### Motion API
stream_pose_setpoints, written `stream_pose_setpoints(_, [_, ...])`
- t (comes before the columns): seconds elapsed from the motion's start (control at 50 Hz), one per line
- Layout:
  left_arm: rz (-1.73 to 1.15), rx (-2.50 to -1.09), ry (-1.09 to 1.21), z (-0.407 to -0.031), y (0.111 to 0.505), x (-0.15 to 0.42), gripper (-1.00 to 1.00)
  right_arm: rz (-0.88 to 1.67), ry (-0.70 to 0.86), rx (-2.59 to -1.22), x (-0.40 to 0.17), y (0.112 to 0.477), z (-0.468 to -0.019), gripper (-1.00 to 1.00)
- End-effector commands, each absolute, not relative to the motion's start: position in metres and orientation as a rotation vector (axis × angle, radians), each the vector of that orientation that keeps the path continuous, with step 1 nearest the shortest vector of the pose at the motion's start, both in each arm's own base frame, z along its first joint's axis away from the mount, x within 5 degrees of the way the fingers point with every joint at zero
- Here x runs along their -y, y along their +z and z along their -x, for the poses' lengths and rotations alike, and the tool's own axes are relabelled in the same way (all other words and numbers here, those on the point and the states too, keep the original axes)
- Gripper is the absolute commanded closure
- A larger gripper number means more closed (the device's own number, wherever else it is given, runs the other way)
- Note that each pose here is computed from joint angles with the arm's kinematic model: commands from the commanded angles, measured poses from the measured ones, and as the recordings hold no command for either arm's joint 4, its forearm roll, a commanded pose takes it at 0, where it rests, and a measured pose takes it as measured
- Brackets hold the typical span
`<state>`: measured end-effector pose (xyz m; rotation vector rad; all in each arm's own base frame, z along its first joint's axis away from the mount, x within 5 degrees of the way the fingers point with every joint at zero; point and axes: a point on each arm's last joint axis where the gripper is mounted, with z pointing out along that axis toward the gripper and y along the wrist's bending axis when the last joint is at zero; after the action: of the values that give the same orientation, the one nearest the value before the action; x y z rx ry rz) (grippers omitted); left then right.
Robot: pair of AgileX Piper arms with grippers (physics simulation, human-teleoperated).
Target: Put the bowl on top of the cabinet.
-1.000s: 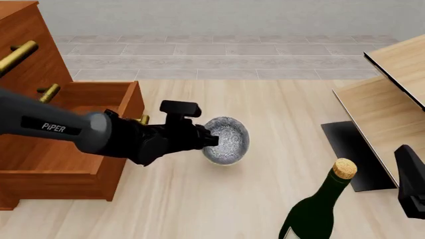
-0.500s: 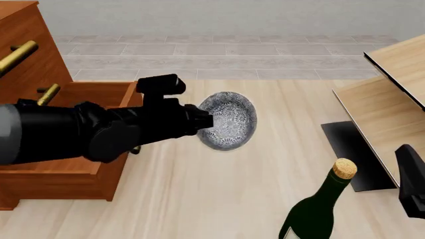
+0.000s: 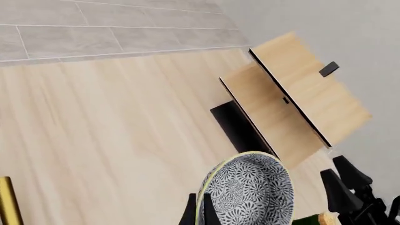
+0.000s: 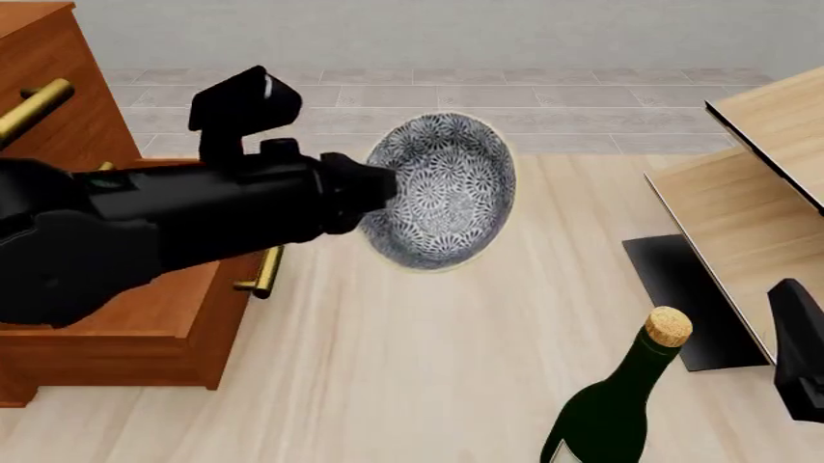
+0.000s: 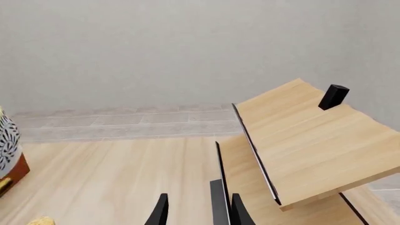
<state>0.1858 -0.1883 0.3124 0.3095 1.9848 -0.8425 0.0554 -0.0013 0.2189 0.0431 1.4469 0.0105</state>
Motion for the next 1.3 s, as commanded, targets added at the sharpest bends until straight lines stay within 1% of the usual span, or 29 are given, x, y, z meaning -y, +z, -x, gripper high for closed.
stream_pose_setpoints(0.02, [-0.301, -1.946, -0.878, -0.171, 0.345, 0.177, 1.0, -0.045, 0.009, -1.445, 0.001, 0.22, -0.055, -1.0])
stream_pose_setpoints(0.1, [-0.282, -1.939, -0.842, -0.173, 0.361, 0.166, 1.0, -0.047, 0.008, -1.444, 0.002, 0.218, -0.055, -1.0])
stream_pose_setpoints(0.12, [-0.251, -1.957, -0.84, -0.174, 0.364, 0.163, 1.0, -0.048, 0.007, -1.444, 0.002, 0.219, -0.055, -1.0])
stream_pose_setpoints(0.14, [-0.24, -1.979, -0.776, -0.182, 0.366, 0.155, 1.0, -0.048, 0.007, -1.444, 0.002, 0.219, -0.055, -1.0])
stream_pose_setpoints(0.32, [-0.173, -1.982, -0.727, -0.18, 0.399, 0.133, 1.0, -0.044, 0.008, -1.446, 0.001, 0.219, -0.055, -1.0])
stream_pose_setpoints(0.4, [-0.111, -2.01, -0.661, -0.185, 0.412, 0.117, 1.0, -0.044, 0.008, -1.448, 0.001, 0.218, -0.056, -1.0])
stream_pose_setpoints(0.44, [-0.071, -2.0, -0.571, -0.187, 0.423, 0.096, 1.0, -0.042, 0.007, -1.449, 0.001, 0.218, -0.056, -1.0])
stream_pose_setpoints(0.54, [-0.003, -2.03, -0.598, -0.186, 0.433, 0.094, 1.0, -0.04, 0.006, -1.451, 0.001, 0.218, -0.056, -1.0])
stream_pose_setpoints(0.62, [0.009, -2.006, -0.586, -0.182, 0.453, 0.087, 1.0, -0.04, 0.006, -1.451, 0.001, 0.218, -0.056, -1.0])
stream_pose_setpoints(0.7, [0.058, -2.005, -0.523, -0.183, 0.465, 0.072, 1.0, -0.038, 0.007, -1.453, 0.001, 0.217, -0.056, -1.0])
stream_pose_setpoints(0.78, [0.105, -2.028, -0.51, -0.187, 0.467, 0.068, 1.0, -0.038, 0.007, -1.453, 0.001, 0.218, -0.056, -1.0])
stream_pose_setpoints(0.88, [0.176, -2.066, -0.406, -0.198, 0.472, 0.049, 1.0, -0.039, 0.006, -1.451, 0.001, 0.219, -0.055, -1.0])
stream_pose_setpoints(0.92, [0.178, -2.062, -0.411, -0.199, 0.475, 0.05, 1.0, -0.04, 0.006, -1.451, 0.001, 0.219, -0.055, -1.0])
stream_pose_setpoints(1.0, [0.26, -2.057, -0.323, -0.198, 0.482, 0.027, 1.0, -0.04, 0.005, -1.451, 0.001, 0.218, -0.055, -1.0])
stream_pose_setpoints(1.06, [0.292, -2.085, -0.315, -0.203, 0.483, 0.025, 1.0, -0.04, 0.005, -1.451, 0.001, 0.219, -0.055, -1.0])
stream_pose_setpoints(1.18, [0.362, -2.095, -0.288, -0.208, 0.491, 0.015, 1.0, -0.038, 0.005, -1.451, 0.001, 0.218, -0.056, -1.0])
stream_pose_setpoints(1.3, [0.504, -2.11, -0.249, -0.216, 0.501, -0.004, 1.0, -0.036, 0.003, -1.452, 0.001, 0.218, -0.056, -1.0])
